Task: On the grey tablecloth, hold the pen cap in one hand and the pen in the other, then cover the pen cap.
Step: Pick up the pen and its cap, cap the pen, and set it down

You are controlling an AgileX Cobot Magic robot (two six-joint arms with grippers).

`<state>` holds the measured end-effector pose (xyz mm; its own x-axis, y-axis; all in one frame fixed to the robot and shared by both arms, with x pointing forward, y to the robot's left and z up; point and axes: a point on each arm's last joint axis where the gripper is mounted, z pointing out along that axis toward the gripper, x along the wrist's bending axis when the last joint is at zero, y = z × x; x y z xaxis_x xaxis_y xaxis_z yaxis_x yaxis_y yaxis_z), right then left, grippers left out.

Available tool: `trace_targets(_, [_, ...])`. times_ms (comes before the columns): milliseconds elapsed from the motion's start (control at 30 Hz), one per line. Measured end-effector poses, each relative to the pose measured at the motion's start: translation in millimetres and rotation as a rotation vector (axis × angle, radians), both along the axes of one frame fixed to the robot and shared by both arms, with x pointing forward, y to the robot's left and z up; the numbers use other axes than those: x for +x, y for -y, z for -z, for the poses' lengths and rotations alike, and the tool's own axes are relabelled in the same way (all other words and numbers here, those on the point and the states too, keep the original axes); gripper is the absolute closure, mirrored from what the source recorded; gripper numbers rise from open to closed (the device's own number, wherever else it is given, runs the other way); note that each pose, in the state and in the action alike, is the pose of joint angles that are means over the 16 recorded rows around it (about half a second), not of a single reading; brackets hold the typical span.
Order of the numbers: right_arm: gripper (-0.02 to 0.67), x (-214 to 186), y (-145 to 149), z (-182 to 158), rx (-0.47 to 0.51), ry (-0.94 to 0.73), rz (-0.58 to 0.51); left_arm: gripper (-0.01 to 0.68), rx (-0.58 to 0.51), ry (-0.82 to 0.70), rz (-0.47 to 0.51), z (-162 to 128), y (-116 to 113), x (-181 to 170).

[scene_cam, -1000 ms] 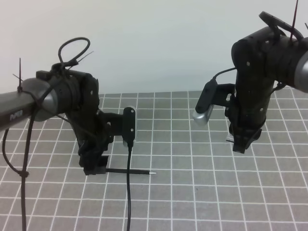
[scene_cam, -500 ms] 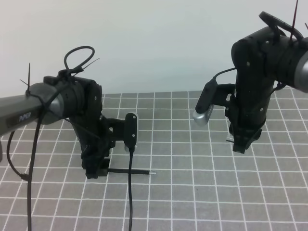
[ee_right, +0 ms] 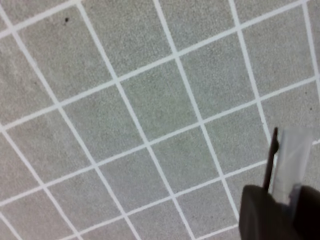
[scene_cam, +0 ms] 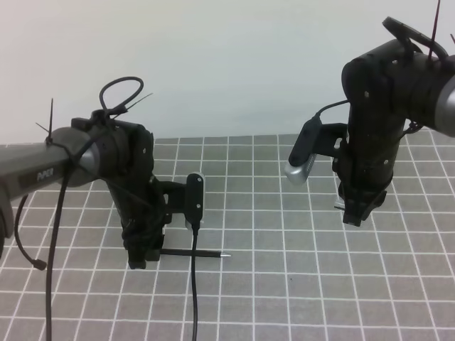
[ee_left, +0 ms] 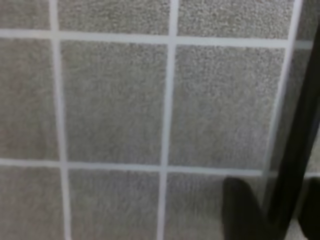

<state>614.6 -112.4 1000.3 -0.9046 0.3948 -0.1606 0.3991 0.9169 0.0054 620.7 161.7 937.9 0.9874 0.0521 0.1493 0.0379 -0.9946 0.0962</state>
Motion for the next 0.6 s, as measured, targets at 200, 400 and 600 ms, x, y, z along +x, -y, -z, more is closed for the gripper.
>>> trace_targets(200, [0.556,0.0,0.0,-0.1,0.001,0.000,0.004,0.521,0.017,-0.023,0.004,6.4,-0.8,-0.3])
trace_targets(400, [0.556,0.0,0.2,-0.4,0.000,0.002,0.007,0.602,0.037,-0.038,0.009,8.1,-2.4,-1.3])
trace_targets(600, [0.556,-0.3,2.2,-9.1,-0.004,0.031,0.021,0.667,0.050,-0.004,-0.003,-5.2,-5.2,-2.1])
